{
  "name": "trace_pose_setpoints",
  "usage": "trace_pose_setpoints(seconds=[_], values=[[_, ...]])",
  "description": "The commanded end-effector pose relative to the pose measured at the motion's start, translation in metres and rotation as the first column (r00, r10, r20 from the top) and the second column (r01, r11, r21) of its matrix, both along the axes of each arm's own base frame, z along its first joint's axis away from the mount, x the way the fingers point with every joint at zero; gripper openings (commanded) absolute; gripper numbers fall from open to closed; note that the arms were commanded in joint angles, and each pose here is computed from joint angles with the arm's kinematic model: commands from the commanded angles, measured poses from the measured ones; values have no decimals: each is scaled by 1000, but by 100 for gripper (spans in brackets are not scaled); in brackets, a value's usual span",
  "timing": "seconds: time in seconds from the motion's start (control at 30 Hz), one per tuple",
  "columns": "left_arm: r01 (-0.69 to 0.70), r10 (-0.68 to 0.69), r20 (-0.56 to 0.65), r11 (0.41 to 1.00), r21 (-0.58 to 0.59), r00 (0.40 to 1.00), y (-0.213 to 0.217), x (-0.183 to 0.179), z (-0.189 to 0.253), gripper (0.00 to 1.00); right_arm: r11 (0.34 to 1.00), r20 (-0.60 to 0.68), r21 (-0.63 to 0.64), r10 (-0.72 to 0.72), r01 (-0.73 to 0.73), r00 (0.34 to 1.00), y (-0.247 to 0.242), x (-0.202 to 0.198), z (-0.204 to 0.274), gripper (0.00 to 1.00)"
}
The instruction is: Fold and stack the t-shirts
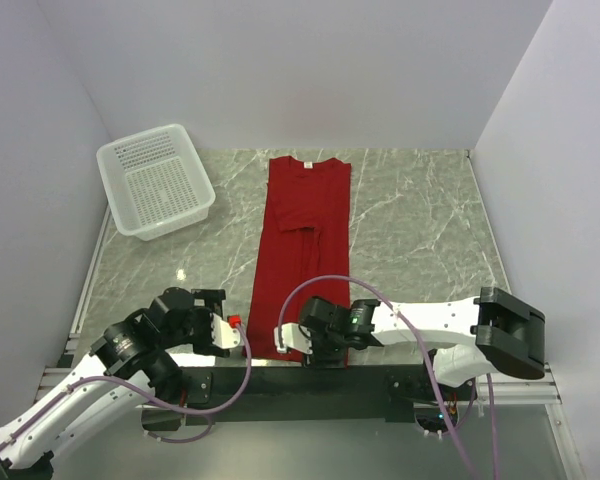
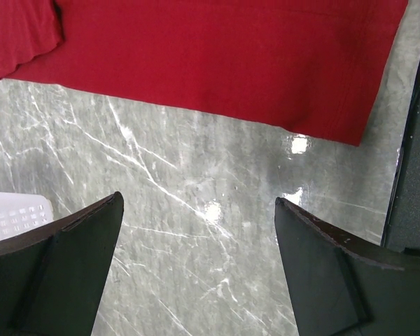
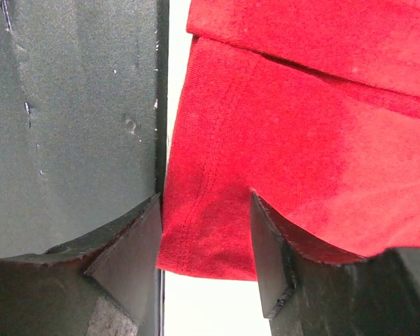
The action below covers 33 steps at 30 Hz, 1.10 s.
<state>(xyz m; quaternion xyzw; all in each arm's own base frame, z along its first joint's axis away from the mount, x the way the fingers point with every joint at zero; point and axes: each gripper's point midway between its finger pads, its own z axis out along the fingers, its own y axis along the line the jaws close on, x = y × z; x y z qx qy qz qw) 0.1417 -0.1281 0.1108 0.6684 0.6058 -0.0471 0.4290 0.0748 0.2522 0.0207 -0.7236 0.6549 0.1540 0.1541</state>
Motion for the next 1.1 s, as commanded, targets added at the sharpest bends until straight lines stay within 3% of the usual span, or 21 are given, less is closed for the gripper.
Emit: trace_pose_setpoints(seconds=[0.0,0.43,0.5,0.57,0.63,0.87,1.07], values=[[11,-9,35,997,-72,999,-11,4,26,94,1000,1,-1,-8,8,1000,6,-1,3,59],[3,1,55,997,-72,998,-7,4,32,94,992,27,-113,-56,58,998,-2,1,-19,49],[4,0,53,997,-76,999,-7,3,32,94,991,24,-117,-55,58,998,-3,-1,-21,43],[9,-5,51,997,-76,999,-7,2,32,94,992,21,-116,-52,54,998,-4,-1,-21,25],[17,-14,44,997,-81,999,-9,1,31,94,993,19,-109,-50,51,999,-5,-2,-19,15],[101,-103,-18,990,-101,994,-23,-11,23,92,999,-34,-48,-27,26,999,1,-7,-2,0],[200,-211,-76,971,-128,975,-43,-21,16,90,1000,-156,10,-3,5,988,3,-8,17,0]])
